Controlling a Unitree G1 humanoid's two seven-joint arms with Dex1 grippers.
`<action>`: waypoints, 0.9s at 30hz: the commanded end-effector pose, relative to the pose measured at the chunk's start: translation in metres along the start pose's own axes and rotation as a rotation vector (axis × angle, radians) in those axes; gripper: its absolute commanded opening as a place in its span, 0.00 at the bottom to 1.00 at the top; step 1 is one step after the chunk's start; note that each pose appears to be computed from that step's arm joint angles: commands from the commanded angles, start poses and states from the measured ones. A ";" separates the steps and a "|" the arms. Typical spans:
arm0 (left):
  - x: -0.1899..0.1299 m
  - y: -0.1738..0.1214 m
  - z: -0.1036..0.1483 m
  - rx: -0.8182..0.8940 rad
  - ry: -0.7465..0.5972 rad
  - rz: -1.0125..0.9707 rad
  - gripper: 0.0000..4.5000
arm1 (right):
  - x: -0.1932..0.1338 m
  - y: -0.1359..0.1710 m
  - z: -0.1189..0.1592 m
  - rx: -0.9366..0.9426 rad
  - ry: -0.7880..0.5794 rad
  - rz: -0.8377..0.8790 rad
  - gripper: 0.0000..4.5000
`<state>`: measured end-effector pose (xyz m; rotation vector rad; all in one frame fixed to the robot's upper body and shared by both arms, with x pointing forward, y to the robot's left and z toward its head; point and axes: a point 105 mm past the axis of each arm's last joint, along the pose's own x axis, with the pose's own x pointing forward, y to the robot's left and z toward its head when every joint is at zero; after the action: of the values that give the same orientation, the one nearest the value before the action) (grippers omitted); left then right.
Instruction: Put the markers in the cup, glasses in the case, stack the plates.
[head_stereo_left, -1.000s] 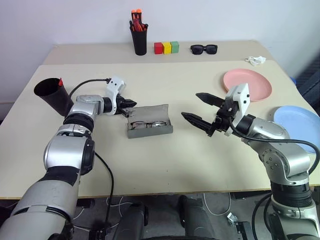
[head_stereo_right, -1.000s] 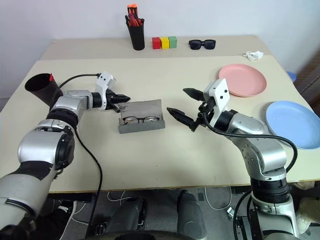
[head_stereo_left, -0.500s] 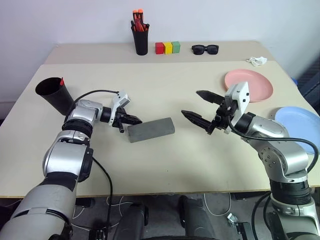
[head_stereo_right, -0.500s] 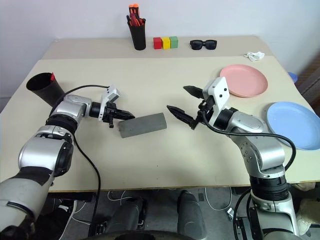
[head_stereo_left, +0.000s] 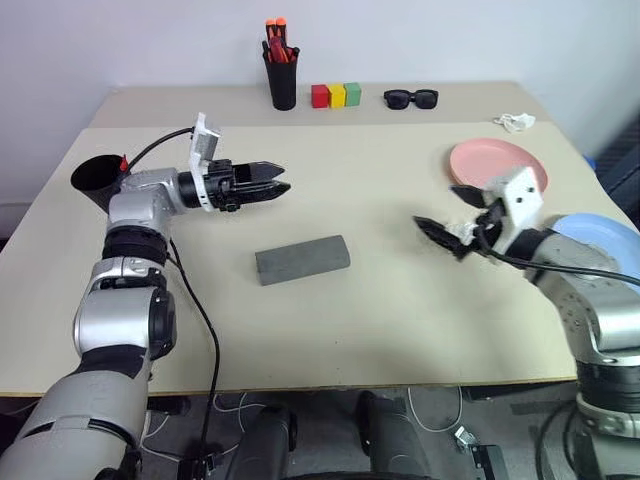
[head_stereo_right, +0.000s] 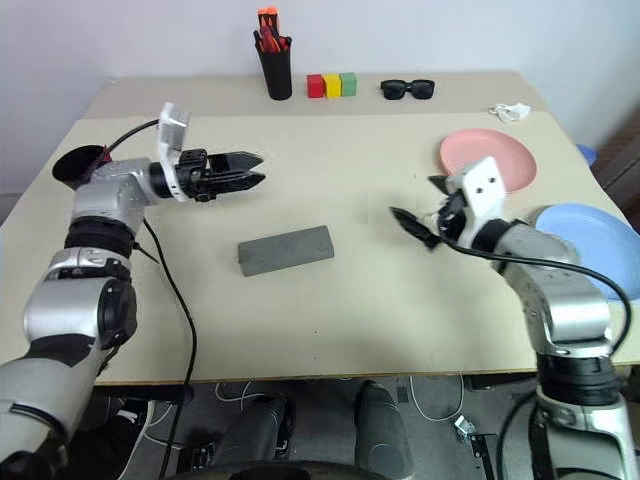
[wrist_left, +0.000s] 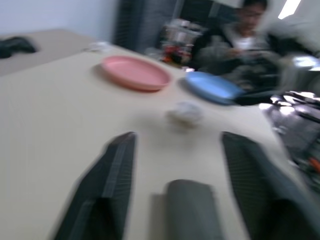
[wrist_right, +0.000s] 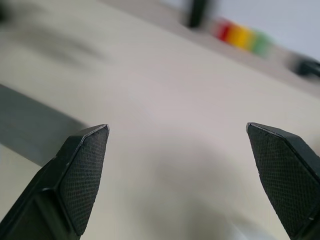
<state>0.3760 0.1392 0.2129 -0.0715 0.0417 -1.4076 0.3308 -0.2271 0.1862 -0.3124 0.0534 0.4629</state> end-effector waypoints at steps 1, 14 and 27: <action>0.003 -0.018 0.005 -0.001 -0.009 -0.089 0.99 | -0.032 -0.053 -0.016 -0.038 0.108 -0.257 1.00; 0.018 -0.034 0.009 0.081 -0.008 -0.130 0.99 | -0.072 -0.103 -0.103 0.037 0.513 -0.560 1.00; 0.014 -0.035 0.007 0.092 -0.027 -0.076 1.00 | -0.066 -0.127 -0.088 0.096 0.442 -0.660 0.01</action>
<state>0.3471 0.1176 0.2101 -0.0361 0.0150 -1.4825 0.3237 -0.3865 0.1213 -0.2672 0.4760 -0.2439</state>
